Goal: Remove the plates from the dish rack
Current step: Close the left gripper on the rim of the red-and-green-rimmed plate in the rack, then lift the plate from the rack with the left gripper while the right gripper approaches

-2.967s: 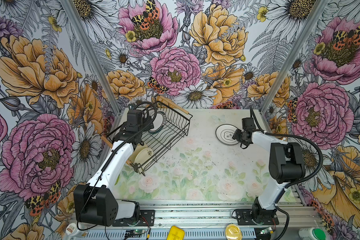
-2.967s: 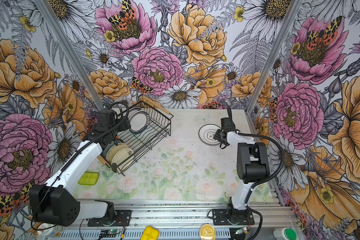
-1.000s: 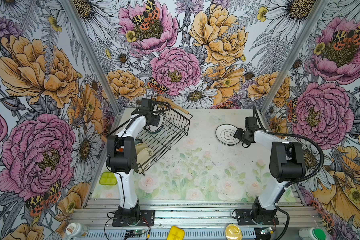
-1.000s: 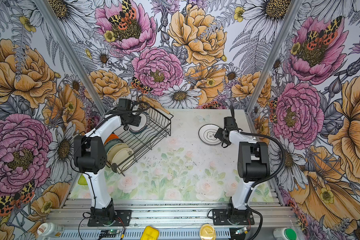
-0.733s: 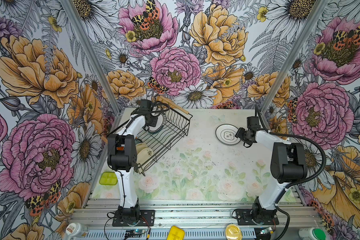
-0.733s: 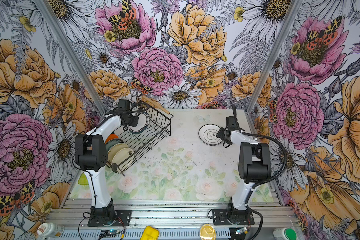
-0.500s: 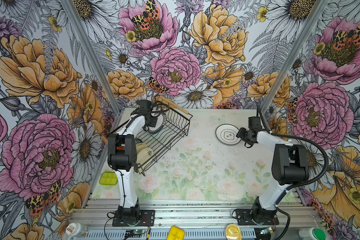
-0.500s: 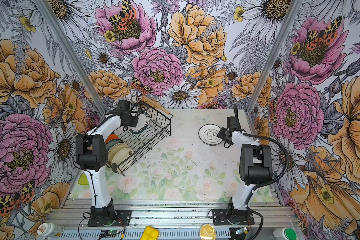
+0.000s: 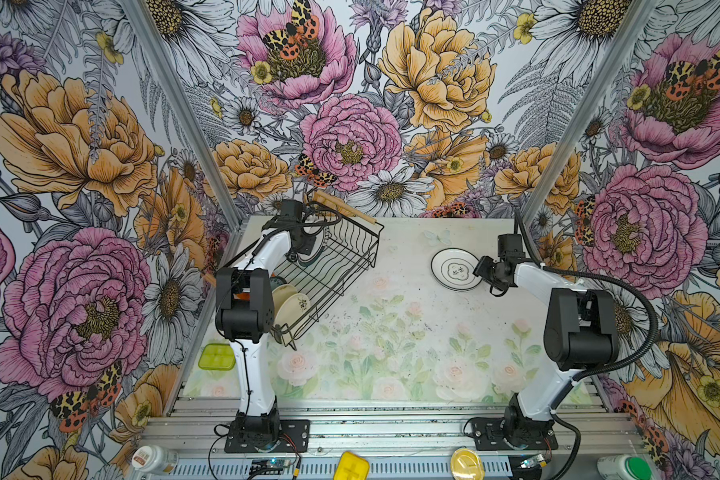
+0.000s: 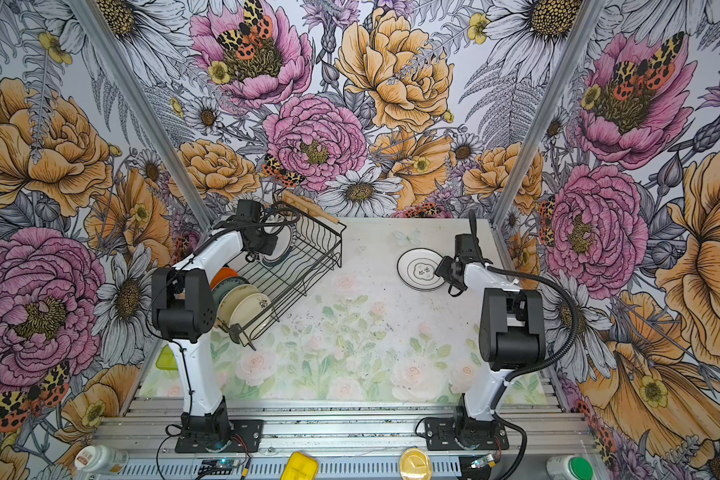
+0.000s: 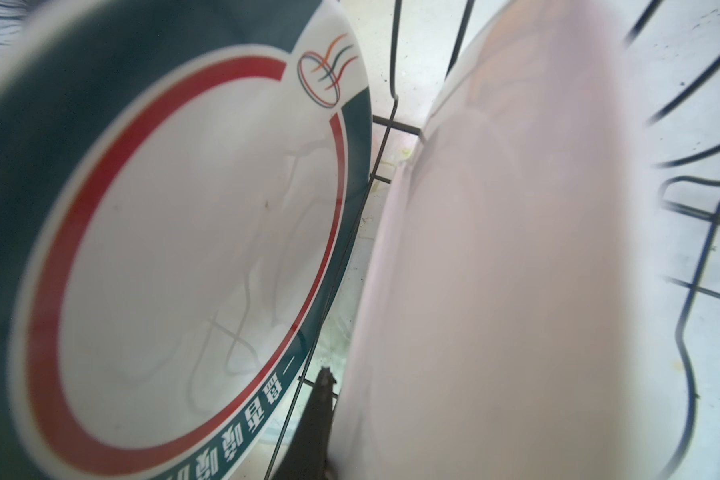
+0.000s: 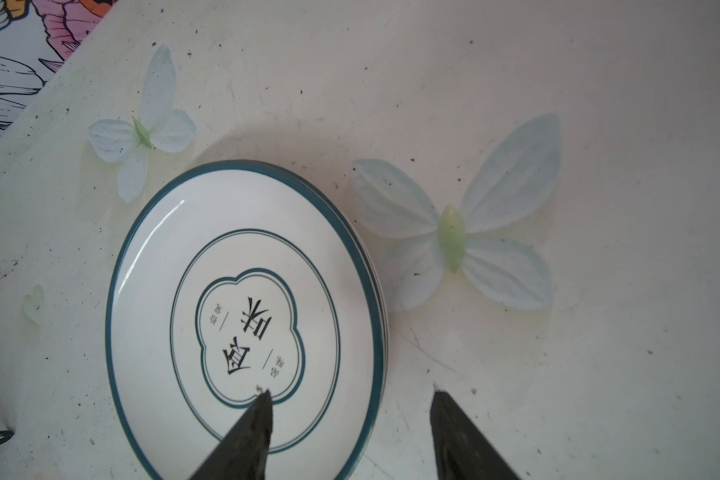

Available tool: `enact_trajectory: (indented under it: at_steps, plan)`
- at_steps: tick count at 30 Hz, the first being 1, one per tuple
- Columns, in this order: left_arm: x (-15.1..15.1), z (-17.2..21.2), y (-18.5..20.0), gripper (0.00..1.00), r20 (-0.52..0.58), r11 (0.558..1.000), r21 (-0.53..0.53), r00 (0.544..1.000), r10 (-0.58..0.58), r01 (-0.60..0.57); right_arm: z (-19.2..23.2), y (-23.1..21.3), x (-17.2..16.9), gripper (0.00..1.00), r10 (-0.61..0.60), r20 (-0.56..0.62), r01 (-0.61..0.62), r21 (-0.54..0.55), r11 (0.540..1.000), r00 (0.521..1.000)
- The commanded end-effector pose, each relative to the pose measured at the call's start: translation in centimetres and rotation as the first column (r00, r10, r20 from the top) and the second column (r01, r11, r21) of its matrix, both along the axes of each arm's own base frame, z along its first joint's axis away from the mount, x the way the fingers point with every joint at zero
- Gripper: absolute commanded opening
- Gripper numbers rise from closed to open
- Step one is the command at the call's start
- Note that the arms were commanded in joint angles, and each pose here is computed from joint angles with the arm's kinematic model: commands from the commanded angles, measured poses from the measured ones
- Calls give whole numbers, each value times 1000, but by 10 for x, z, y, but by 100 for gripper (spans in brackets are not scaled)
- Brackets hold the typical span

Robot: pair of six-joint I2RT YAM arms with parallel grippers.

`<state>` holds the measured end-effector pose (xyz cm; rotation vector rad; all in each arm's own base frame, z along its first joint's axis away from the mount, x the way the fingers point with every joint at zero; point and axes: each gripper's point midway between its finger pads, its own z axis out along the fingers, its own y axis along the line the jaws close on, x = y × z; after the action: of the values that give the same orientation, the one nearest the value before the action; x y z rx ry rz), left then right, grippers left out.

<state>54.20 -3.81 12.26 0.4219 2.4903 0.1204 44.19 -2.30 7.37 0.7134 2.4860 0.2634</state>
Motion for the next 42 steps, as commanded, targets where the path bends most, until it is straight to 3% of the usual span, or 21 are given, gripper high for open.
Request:
enact_trajectory:
  at_steps: [1,6,23,28,33,37,40,42]
  plan:
    - [0,17,8,6,34,998,-7,998,56,-56,19,0,1,62,14,49,-14,3,1000,999]
    - [-4,21,8,0,39,999,-4,998,53,-53,22,2,3,62,20,56,-21,12,1000,998]
    - [-21,65,7,0,115,998,-14,992,59,-57,27,5,1,63,26,68,-28,24,999,997]
    - [-29,97,0,0,170,994,-90,982,77,-63,34,4,1,65,31,85,-33,18,999,996]
    - [-52,168,-7,0,291,976,-207,947,133,-73,56,5,2,66,58,137,-58,0,998,989]
    - [-71,211,-27,0,340,924,-381,922,185,-45,81,10,4,66,116,209,-114,-21,993,971]
    - [-85,226,-52,0,350,904,-427,914,204,-38,104,15,2,66,145,263,-142,-30,989,954]
    - [-97,242,-69,0,345,864,-503,909,233,-30,118,21,-2,67,169,301,-170,-23,985,939]
